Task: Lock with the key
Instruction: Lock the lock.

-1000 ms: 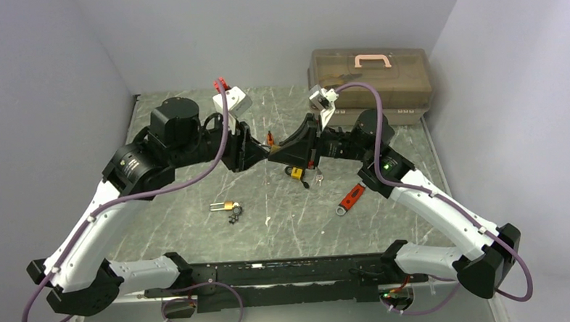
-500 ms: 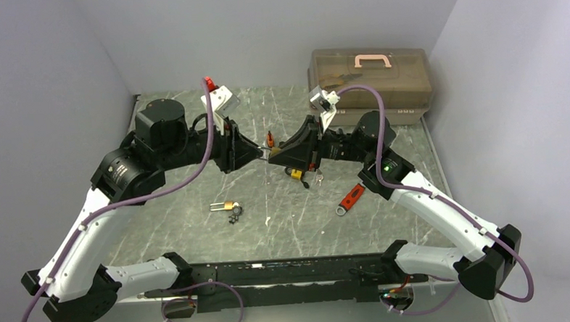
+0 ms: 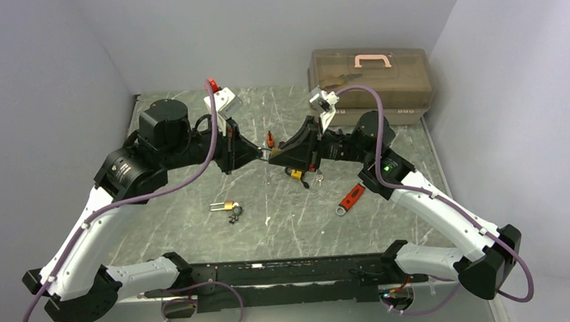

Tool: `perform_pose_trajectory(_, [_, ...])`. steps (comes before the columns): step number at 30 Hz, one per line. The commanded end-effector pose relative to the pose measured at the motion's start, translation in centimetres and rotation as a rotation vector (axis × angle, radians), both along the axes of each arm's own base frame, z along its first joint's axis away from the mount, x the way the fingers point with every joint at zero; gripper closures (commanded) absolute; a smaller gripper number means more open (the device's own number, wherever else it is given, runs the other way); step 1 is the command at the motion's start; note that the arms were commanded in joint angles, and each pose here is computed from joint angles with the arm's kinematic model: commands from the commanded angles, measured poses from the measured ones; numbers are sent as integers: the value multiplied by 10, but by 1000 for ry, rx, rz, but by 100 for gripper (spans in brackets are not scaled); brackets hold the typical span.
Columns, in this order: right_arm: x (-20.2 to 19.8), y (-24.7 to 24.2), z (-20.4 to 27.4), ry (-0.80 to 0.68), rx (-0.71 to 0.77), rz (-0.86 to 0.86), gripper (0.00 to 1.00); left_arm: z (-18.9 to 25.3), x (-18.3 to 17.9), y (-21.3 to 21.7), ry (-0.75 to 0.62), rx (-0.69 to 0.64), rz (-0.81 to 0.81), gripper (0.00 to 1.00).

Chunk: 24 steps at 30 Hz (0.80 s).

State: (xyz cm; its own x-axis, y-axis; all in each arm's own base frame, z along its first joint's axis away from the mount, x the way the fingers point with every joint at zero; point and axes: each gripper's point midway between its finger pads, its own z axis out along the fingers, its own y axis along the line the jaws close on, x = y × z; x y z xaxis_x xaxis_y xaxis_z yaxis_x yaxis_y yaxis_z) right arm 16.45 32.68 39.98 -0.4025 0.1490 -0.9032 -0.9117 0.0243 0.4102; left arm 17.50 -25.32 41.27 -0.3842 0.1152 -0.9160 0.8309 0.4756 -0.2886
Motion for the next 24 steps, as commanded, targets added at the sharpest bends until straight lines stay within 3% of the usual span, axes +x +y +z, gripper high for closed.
perform_pose_trajectory(1, [1,-3,26,-62,42,-35,100,-7,8,-1,13,20,32,100])
perform_pose_trajectory(24, [35,32,31,-32,-10,-116,100,-2,-32,-58,64,-33,-189,100])
